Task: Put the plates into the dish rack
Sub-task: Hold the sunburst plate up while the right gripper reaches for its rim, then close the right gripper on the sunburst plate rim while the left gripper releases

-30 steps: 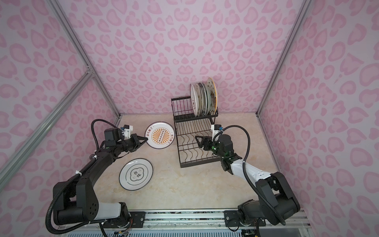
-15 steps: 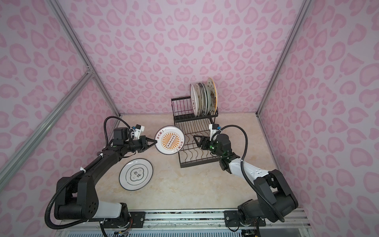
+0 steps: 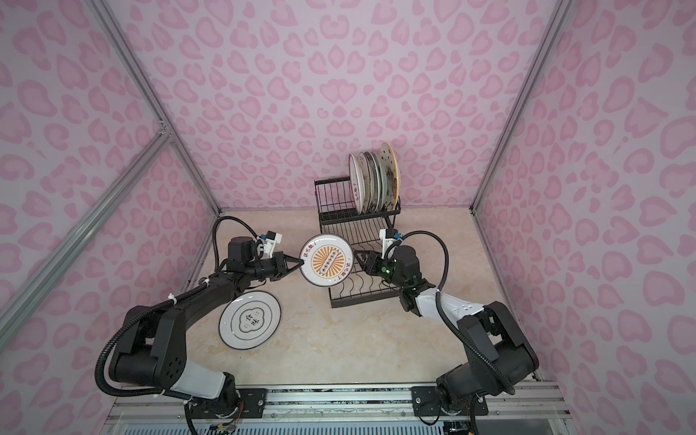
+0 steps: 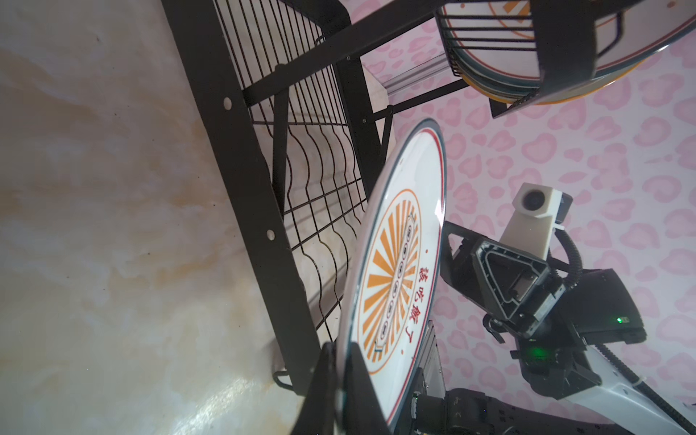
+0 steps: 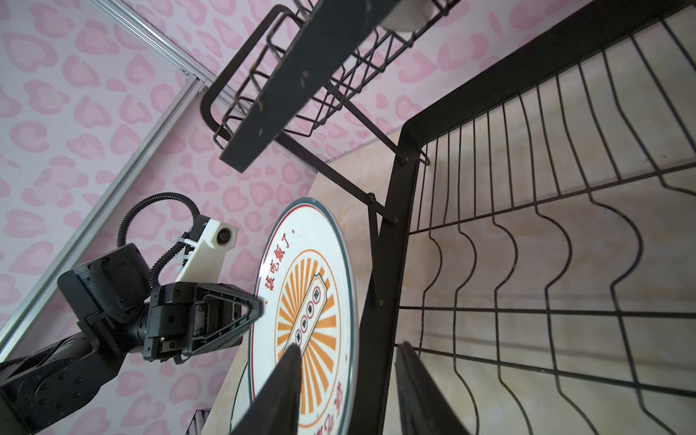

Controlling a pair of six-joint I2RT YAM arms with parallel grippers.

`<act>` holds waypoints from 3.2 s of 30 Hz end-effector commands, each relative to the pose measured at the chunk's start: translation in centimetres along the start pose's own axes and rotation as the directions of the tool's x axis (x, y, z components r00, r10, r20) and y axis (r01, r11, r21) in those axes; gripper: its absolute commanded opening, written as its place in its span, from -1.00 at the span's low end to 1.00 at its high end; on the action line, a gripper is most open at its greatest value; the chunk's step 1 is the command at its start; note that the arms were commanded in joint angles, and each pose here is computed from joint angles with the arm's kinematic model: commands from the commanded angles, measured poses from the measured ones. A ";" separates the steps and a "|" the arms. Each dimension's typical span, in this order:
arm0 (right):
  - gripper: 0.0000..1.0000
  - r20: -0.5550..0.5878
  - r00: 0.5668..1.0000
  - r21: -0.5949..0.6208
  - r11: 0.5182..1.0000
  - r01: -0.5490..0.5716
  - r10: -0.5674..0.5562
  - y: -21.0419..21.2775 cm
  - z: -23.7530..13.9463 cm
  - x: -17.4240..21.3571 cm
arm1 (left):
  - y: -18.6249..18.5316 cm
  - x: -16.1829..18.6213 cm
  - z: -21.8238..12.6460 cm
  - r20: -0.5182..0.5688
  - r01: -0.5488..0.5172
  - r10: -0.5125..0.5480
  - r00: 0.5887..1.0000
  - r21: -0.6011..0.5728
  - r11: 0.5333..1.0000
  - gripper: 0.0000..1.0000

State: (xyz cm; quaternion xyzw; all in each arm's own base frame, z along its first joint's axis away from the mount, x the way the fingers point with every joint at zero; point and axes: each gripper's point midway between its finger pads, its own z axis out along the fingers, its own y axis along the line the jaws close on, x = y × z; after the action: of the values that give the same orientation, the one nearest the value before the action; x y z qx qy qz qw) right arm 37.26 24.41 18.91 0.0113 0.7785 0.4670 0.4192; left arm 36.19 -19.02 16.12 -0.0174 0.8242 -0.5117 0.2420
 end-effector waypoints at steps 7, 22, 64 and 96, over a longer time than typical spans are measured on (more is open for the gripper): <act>-0.39 -0.017 1.000 -0.052 0.999 -0.016 0.015 0.7 0.8 0.1 | -2.2 -1.3 1.1 0.039 -0.062 0.059 0.997 0.079 0.995 -0.94; -0.74 -0.036 0.999 -0.083 0.996 -0.039 0.036 1.1 1.3 0.6 | -2.9 -1.2 1.7 0.056 -0.078 0.073 0.996 0.085 0.993 -0.94; -1.00 -0.070 0.997 -0.070 0.997 -0.038 0.033 0.8 1.5 1.0 | -2.8 -1.2 0.7 0.003 -0.113 0.114 0.994 -0.046 0.992 -0.05; -1.00 -0.036 0.978 -0.181 0.963 0.197 -0.207 6.5 -1.9 -0.3 | -4.3 -2.4 -4.4 0.068 -0.228 0.250 0.966 -0.237 0.944 -0.04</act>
State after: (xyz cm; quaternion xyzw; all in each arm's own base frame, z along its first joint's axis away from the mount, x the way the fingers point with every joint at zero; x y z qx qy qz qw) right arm 34.28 26.31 22.68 -0.0876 0.7606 0.4887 0.4184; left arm 35.53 -17.30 21.76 0.0263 0.8597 -0.3918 0.3266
